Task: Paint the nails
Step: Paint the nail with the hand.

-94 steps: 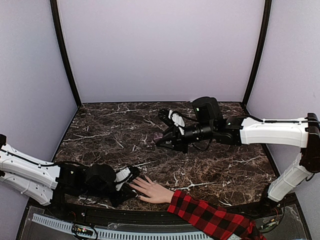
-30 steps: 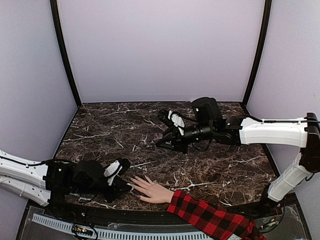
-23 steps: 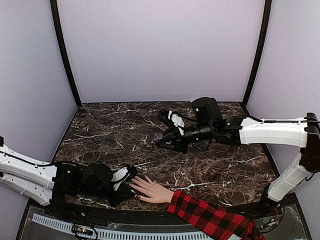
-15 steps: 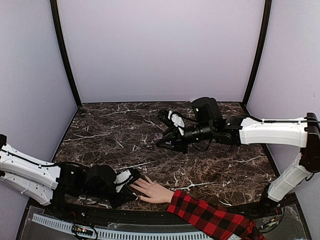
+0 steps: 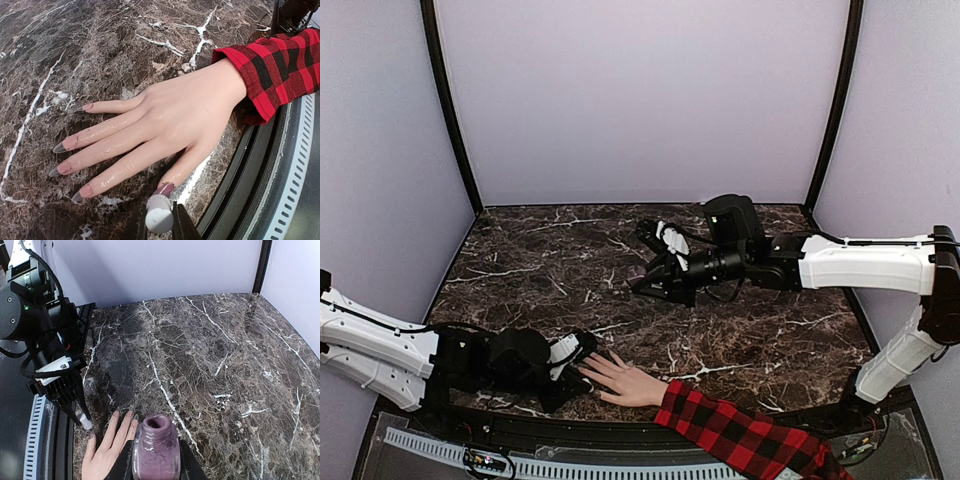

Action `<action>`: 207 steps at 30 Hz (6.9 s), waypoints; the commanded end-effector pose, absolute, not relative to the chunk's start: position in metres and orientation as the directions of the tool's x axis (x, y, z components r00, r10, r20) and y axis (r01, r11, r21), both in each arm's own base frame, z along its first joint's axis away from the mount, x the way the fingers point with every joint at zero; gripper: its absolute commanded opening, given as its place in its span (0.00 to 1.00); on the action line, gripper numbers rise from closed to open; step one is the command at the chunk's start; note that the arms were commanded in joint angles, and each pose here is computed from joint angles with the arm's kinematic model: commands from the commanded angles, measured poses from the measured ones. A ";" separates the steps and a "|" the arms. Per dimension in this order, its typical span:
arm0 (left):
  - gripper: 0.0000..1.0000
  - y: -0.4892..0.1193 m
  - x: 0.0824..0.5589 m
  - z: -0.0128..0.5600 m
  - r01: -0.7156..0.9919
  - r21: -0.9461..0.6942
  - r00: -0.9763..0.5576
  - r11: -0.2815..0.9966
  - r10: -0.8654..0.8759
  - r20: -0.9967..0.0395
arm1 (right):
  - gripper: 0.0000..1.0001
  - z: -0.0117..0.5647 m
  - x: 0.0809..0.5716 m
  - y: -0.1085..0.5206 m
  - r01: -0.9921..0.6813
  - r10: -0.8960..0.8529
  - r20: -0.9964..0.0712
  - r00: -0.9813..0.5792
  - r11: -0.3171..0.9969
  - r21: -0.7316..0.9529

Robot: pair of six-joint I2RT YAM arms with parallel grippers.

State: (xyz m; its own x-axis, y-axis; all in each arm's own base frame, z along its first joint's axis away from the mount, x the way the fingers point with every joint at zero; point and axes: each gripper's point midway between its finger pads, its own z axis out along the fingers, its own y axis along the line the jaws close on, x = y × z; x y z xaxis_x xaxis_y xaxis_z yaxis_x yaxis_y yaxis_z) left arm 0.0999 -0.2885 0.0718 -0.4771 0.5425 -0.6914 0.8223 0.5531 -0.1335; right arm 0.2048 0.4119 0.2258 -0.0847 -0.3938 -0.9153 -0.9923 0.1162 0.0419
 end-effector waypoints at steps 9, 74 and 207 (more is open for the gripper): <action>0.00 -0.281 0.108 0.081 0.790 -0.114 -0.493 0.602 0.514 -0.702 | 0.00 0.231 0.210 0.414 -0.993 -0.372 -0.926 -0.068 0.119 0.025; 0.00 -0.270 0.112 0.088 0.766 -0.129 -0.507 0.630 0.468 -0.724 | 0.00 0.231 0.210 0.414 -0.993 -0.373 -0.925 -0.070 0.119 0.027; 0.00 -0.285 0.096 0.066 0.805 -0.215 -0.536 0.554 0.522 -0.664 | 0.00 0.228 0.211 0.414 -0.992 -0.380 -0.922 -0.070 0.121 0.025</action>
State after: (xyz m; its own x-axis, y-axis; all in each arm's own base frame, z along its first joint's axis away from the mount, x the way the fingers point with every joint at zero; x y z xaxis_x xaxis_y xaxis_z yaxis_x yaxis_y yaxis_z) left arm 0.0981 -0.2930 0.0773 -0.5144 0.5032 -0.6943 0.8147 0.5395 -0.2126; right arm 0.2052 0.4125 0.2207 -0.0914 -0.4040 -0.9102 -0.9920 0.1164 0.0480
